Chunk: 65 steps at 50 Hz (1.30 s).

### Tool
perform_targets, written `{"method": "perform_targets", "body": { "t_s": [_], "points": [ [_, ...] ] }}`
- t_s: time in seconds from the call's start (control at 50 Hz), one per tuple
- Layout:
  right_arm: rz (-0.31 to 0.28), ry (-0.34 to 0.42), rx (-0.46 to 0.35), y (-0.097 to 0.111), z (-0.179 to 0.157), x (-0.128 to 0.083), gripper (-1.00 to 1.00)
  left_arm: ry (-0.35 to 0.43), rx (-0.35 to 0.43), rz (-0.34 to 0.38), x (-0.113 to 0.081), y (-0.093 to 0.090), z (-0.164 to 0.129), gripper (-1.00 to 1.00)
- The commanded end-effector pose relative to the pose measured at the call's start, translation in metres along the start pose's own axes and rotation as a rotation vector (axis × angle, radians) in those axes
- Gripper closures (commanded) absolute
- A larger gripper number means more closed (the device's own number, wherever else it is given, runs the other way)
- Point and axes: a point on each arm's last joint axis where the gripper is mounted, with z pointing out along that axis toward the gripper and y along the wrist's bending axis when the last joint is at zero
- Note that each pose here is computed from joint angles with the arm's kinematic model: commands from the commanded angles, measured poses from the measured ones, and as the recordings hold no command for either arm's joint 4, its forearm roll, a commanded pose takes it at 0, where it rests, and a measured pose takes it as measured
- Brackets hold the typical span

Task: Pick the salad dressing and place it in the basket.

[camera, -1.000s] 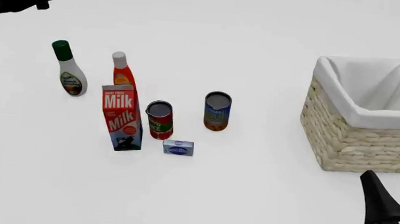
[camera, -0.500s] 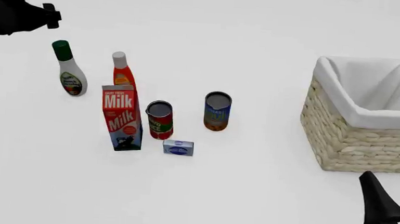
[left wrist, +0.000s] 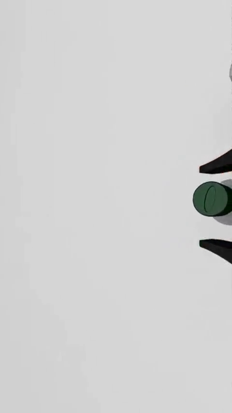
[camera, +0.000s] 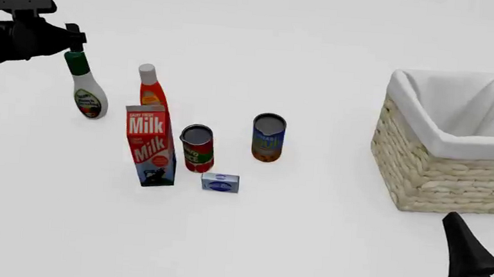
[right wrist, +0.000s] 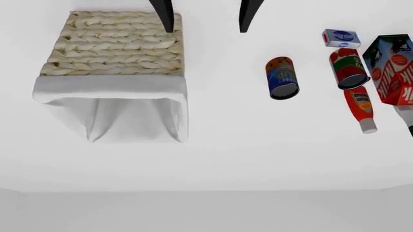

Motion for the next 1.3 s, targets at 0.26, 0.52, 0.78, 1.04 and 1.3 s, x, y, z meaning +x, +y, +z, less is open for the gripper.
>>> {"method": "perform_targets", "body": {
  "t_s": [0.26, 0.52, 0.78, 1.04, 1.3],
  "points": [
    [0.000, 0.007, -0.001, 0.000, 0.000, 0.001, -1.00, 0.026, 0.013, 0.011, 0.018, -0.007, 0.017, -1.00],
    [0.002, 0.012, 0.001, 0.000, 0.000, 0.001, -1.00, 0.040, 0.015, 0.023, 0.028, -0.008, 0.023, -1.00],
    [0.003, 0.014, 0.001, 0.000, 0.000, 0.001, -1.00, 0.049, 0.018, 0.029, 0.033, -0.009, 0.026, -1.00],
    [0.000, 0.008, 0.000, 0.000, 0.000, 0.001, -1.00, 0.053, 0.020, 0.035, 0.037, -0.010, 0.027, -1.00],
    [-0.005, 0.009, -0.001, 0.000, 0.000, 0.001, -1.00, 0.064, 0.019, 0.031, 0.044, -0.010, 0.031, -1.00]
  ]
}}
